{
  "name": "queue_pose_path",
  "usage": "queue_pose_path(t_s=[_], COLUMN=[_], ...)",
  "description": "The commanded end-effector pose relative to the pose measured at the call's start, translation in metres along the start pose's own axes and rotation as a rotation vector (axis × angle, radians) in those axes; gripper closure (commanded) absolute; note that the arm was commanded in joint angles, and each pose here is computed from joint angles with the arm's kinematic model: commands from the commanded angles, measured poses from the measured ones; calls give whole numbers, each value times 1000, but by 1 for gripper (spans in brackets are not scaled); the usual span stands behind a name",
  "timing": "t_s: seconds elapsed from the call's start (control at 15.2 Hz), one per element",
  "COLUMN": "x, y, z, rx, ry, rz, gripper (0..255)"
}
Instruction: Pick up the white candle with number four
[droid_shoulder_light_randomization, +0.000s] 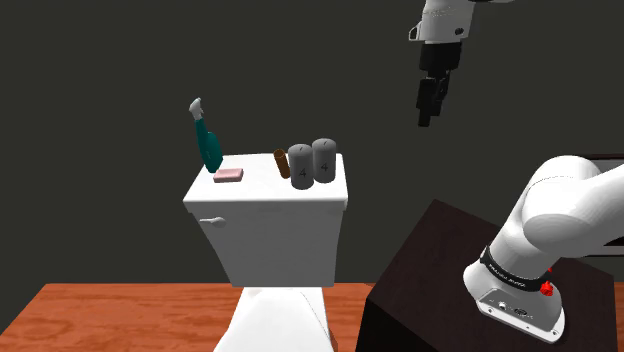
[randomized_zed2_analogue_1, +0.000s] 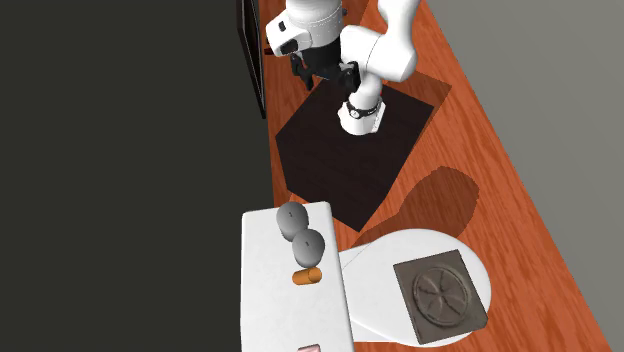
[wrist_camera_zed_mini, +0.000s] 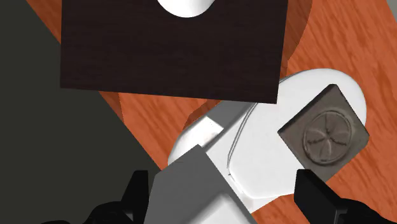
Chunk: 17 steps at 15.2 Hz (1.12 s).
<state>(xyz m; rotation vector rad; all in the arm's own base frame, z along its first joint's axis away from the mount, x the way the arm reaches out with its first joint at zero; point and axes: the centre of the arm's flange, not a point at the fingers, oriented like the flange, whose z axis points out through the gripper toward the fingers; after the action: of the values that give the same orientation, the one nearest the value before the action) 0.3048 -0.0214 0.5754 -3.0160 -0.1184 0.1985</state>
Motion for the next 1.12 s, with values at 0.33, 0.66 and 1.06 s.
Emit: queue_pose_path(t_s=[0.33,0.66,1.06], x=[41,89,152], y=[-45,-83,-120], z=[23,45,70], rx=[-40,-81,-130], ry=[54,107,171], rz=[123,245,392], gripper=[0,0,0])
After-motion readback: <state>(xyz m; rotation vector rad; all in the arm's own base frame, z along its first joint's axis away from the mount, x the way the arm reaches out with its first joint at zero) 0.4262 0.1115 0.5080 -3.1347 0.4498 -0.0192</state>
